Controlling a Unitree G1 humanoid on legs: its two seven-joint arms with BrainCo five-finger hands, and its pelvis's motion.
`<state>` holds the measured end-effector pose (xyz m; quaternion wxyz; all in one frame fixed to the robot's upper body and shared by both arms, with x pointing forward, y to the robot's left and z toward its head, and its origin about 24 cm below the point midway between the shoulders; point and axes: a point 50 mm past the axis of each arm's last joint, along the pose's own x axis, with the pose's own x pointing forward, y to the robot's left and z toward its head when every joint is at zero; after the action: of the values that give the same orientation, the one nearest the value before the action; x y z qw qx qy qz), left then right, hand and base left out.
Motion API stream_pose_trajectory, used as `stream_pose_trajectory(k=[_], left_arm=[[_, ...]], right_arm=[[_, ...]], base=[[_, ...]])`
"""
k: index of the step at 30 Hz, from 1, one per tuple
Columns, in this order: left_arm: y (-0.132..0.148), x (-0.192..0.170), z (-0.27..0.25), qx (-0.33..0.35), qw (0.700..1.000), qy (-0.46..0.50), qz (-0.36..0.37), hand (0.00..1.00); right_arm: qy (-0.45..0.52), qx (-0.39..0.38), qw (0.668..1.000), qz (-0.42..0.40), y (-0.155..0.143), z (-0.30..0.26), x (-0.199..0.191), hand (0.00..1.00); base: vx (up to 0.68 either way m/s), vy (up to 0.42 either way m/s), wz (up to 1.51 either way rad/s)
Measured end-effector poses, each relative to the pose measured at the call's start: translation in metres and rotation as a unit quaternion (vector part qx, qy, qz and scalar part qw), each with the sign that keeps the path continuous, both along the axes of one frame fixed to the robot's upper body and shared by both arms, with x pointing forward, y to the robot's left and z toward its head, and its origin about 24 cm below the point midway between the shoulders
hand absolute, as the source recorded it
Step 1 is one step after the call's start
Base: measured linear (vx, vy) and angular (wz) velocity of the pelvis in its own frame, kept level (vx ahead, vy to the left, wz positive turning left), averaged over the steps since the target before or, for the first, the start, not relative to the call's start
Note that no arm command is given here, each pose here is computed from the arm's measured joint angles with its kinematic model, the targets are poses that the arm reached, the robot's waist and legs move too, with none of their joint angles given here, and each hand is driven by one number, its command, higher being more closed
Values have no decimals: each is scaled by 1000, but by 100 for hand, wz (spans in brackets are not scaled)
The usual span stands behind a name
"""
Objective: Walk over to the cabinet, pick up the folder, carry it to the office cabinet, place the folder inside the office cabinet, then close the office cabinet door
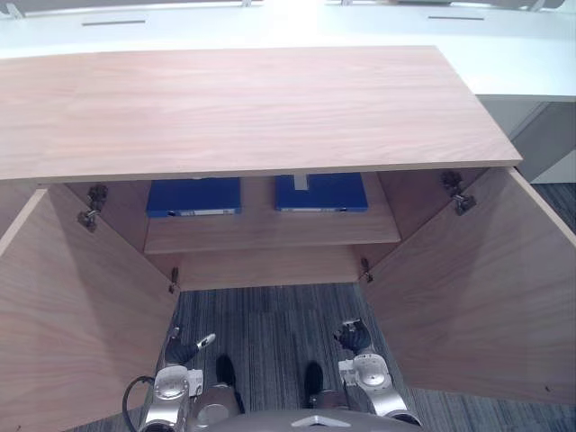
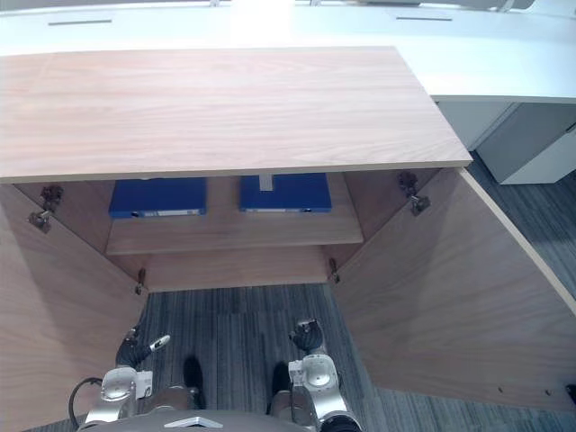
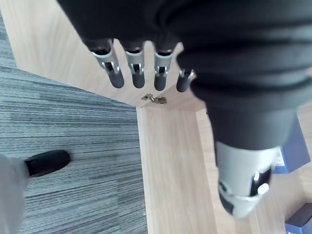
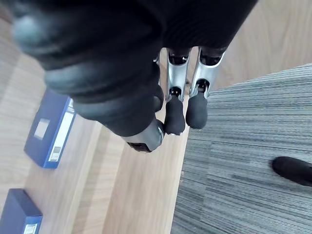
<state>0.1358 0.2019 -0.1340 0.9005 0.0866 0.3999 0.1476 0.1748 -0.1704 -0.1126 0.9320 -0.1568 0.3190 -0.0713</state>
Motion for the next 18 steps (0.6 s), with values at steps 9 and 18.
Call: stream_pose_trajectory(k=[9, 18], left_arm=[[-1, -28, -15, -1, 998, 68, -1, 0], [-1, -34, -19, 0, 996, 88, -2, 0]], right_arm=[[105, 19, 990, -93, -20, -28, -46, 0], [111, 64, 968, -214, -40, -32, -58, 0]], base=[[-52, 37, -17], [4, 15, -20]])
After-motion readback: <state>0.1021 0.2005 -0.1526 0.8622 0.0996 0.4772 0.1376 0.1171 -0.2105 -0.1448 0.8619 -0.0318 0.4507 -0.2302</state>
